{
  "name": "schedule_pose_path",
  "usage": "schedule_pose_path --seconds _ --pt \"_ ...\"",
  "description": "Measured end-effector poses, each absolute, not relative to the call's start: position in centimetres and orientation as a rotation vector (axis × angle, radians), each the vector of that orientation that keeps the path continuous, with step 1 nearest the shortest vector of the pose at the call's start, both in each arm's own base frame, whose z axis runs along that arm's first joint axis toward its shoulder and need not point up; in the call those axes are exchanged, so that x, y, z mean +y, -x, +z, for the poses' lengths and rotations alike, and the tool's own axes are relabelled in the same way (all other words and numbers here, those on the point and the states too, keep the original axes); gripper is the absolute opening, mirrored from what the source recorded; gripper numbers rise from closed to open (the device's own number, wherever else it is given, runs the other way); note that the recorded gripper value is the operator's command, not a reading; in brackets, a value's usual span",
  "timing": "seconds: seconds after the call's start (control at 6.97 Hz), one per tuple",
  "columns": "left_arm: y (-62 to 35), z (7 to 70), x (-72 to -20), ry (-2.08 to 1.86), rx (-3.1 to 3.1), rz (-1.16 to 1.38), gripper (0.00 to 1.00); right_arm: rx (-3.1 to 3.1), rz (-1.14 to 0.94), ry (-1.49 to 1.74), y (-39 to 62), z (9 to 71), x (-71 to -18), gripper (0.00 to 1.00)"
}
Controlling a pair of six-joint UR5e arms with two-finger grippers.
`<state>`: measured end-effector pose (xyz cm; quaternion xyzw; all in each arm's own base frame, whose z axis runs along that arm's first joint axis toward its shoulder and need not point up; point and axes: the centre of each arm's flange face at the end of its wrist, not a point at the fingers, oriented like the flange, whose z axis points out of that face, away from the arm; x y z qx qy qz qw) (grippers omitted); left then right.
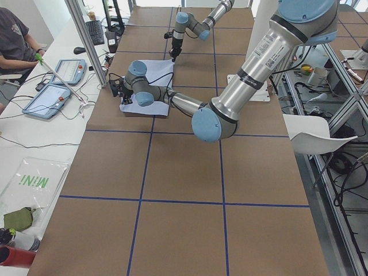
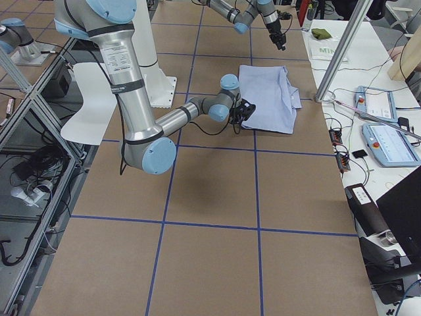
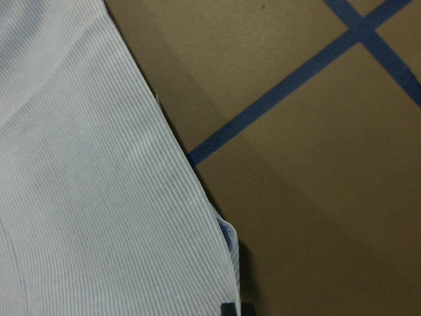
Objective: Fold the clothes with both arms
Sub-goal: 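Drag the folded shirt with the right gripper toward the robot, rotating it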
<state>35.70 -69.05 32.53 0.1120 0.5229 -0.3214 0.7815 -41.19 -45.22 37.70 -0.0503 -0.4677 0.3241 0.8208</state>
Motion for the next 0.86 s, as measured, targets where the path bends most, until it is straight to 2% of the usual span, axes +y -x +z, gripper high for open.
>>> schedule_pose_path --seconds 0.29,0.57,0.72,0.86 --pt "-35.7 31.1 -68.5 -0.24 1.141 -0.686 0.51 -1.007 0.623 0.213 39.1 36.8 -36.3 0.0" --pt "-36.4 29.3 -66.9 -0.212 1.177 -0.643 0.51 -0.971 0.414 0.459 37.9 35.9 -26.0 0.0" --pt "-36.5 28.8 -65.5 -0.18 1.204 -0.613 0.51 -0.936 0.296 0.617 38.0 35.2 -21.7 0.97" --pt "-36.5 28.5 -63.3 -0.143 1.236 -0.579 0.51 -0.878 0.203 0.742 38.9 35.0 -17.3 1.0"
